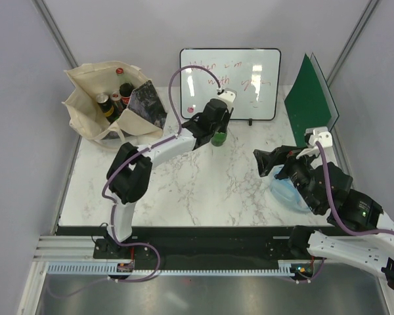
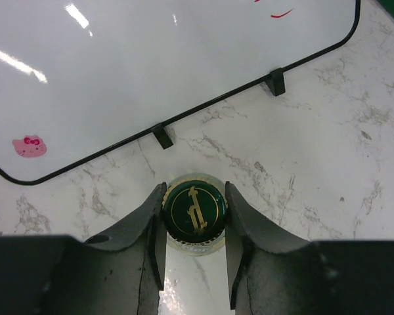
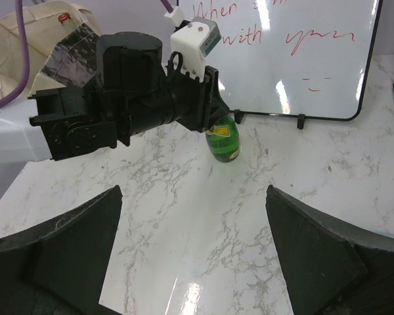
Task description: Place the beverage into the canvas bag
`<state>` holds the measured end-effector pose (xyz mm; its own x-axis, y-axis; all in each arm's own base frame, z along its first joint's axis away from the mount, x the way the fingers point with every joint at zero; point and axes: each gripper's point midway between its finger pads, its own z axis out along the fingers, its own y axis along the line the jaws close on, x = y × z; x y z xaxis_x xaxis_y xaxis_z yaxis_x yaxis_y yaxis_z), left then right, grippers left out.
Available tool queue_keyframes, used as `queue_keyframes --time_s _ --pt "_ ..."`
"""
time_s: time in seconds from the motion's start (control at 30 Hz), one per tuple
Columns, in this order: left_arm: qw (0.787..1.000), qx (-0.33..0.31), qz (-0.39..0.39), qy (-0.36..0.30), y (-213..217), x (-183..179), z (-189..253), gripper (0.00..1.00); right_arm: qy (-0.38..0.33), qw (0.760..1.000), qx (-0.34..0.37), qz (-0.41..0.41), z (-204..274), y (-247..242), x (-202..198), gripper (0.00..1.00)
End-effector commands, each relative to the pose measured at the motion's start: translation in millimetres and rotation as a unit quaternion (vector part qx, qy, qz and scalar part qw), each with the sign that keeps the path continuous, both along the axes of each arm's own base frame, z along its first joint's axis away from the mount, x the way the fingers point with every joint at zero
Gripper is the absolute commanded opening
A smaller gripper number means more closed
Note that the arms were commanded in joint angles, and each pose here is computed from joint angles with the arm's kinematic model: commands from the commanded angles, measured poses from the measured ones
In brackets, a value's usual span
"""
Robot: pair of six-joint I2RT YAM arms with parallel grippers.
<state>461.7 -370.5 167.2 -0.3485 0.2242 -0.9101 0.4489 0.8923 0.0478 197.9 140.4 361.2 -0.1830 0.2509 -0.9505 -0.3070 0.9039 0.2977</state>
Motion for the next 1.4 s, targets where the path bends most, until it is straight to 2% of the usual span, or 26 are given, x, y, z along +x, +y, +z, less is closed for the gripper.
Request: queue_keyframes --time_s 0.0,0.37,0.67,0.8,1.03,1.23,1.37 --pt "0.996 -0.043 0.042 -0.060 28 -7 75 0.02 0.001 1.000 0.008 -0.009 -1 0 3 0.98" --pt "0.989 -0.051 0.095 -0.101 103 -41 144 0.02 0.010 1.000 0.012 -0.004 -7 7 4 0.98" --pt "0.973 -0.067 0.140 -0.170 187 -65 244 0.02 0.004 1.000 0.014 0.002 -5 11 5 0.98" --pt "0.964 -0.055 0.167 -0.199 224 -69 279 0.02 0.010 1.000 0.006 0.010 -5 22 9 0.98" --pt "0.947 -0.048 0.205 -0.241 266 -73 335 0.02 0.014 0.999 -0.002 0.028 2 42 15 0.98" --pt "0.939 -0.054 0.221 -0.257 291 -71 363 0.02 0.006 0.999 0.005 0.034 16 45 15 0.98" --pt "0.941 -0.047 0.228 -0.245 307 -60 361 0.02 0.002 0.999 0.009 0.036 19 45 14 0.98"
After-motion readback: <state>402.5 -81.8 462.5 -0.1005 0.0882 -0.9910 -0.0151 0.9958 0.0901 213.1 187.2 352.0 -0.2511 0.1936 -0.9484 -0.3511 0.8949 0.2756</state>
